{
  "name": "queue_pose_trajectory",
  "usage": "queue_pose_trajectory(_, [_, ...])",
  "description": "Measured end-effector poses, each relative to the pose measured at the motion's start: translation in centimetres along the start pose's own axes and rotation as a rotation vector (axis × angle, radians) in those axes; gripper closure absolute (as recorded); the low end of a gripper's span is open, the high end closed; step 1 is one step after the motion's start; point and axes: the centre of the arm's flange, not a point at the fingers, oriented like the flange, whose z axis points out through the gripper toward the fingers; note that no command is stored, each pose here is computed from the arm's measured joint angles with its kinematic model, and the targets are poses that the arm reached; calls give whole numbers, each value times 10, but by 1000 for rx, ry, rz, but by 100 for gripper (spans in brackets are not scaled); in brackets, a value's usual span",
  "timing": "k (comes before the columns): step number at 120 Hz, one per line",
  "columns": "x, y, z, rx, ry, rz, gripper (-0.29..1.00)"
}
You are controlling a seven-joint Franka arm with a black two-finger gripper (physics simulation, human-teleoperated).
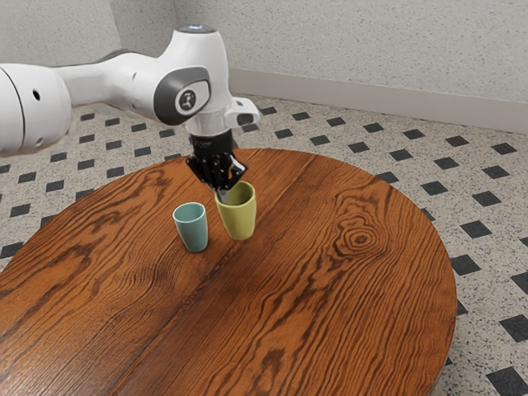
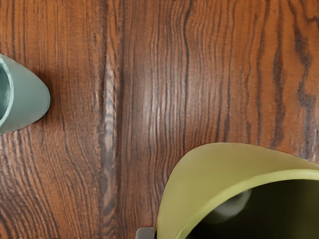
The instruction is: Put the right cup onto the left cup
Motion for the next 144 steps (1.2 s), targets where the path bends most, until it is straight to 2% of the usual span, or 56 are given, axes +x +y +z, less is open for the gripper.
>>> queue_pose_trajectory(86, [-4,-122,-26,21,4,-177,79])
queue_pose_trajectory(144, [23,-151,-22,21,7,-210,79])
